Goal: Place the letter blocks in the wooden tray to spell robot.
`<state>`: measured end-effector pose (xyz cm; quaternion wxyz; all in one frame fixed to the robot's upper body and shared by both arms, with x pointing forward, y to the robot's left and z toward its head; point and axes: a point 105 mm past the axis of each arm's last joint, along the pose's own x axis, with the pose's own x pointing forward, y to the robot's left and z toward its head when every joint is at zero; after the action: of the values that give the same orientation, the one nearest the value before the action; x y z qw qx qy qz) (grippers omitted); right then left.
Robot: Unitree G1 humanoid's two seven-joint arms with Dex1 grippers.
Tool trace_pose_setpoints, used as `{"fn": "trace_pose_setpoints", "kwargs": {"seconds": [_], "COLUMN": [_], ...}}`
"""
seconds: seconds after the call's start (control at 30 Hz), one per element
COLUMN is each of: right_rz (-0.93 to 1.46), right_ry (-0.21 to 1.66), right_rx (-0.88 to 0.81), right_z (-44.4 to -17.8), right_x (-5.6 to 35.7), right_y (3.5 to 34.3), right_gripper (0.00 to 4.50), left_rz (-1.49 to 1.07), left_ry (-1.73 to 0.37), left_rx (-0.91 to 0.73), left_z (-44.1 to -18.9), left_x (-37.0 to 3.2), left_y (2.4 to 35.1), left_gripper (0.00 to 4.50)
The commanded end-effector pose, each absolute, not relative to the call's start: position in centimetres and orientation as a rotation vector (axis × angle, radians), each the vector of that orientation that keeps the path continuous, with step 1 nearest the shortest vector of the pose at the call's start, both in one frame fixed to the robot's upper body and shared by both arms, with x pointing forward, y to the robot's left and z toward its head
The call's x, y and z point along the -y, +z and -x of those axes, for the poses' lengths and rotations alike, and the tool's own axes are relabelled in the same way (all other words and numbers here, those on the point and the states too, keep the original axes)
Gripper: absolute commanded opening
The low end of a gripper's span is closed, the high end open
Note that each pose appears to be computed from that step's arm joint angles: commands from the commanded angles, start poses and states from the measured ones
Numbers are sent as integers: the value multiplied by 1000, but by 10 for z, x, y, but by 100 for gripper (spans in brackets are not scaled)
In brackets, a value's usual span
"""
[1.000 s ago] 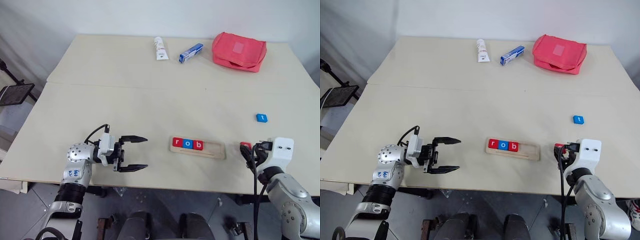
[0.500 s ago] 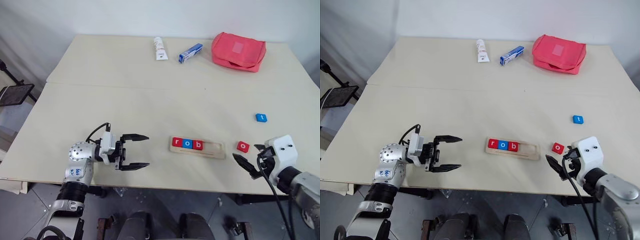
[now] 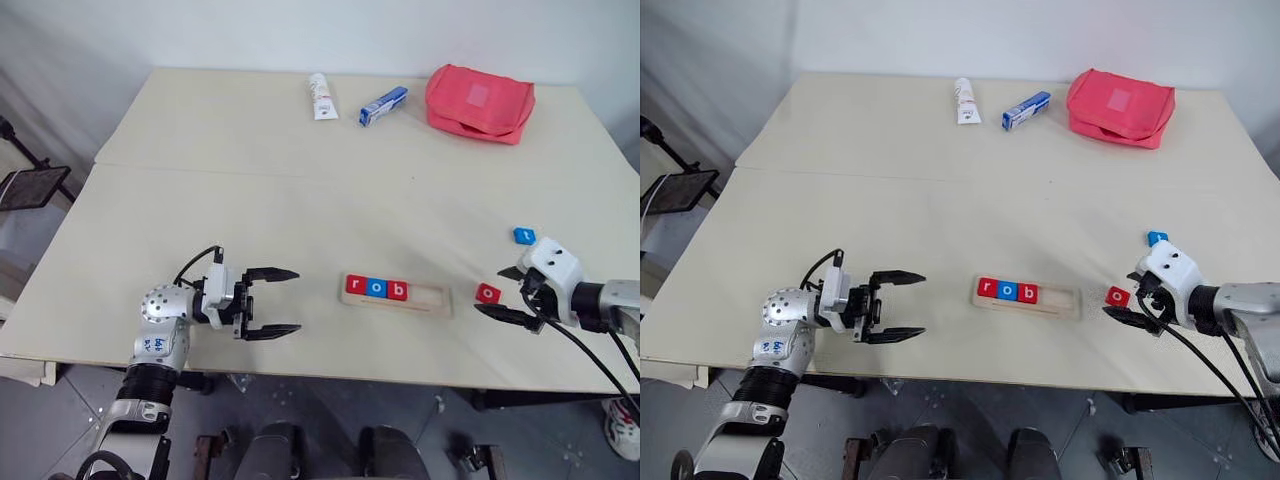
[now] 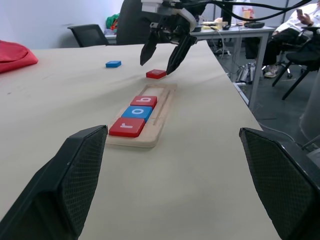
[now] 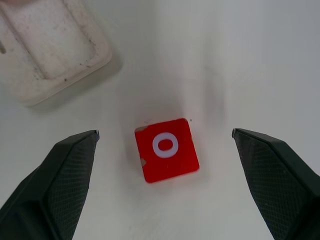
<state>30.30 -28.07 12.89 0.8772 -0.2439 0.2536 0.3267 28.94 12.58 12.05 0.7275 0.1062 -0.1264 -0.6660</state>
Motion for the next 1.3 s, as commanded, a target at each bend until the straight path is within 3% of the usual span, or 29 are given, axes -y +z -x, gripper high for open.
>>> {"fn": "trace_pose_setpoints", "kwargs": {"seconds": [0.03, 0.13, 0.23, 0.47, 0.63, 0.9, 1.3], "right_rz": [525, 533, 527, 546, 601, 632, 696], "right_ry": [716, 736, 747, 732, 743, 907, 1040], "right_rx": [-551, -581, -573, -563, -483, -456, -520], "right_z": [-306, -307, -309, -313, -318, -310, -311], "right_x": [283, 284, 281, 282, 266, 215, 181], "right_y": [126, 118, 118, 121, 153, 170, 149], "right_gripper": [447, 447, 388, 149, 144, 144, 144], "left_rz": [-258, -265, -266, -265, -269, -270, -266], "left_ry": [-1447, -1427, -1414, -1409, -1423, -1436, -1410], "left_rx": [308, 308, 303, 301, 304, 308, 313], "left_z": [-286, -284, -281, -280, -282, -287, -284], "left_x": [-128, -131, -134, -132, -132, -129, -130], "left_y": [125, 125, 124, 124, 124, 126, 124], "left_gripper": [450, 450, 450, 450, 450, 450, 450]}}
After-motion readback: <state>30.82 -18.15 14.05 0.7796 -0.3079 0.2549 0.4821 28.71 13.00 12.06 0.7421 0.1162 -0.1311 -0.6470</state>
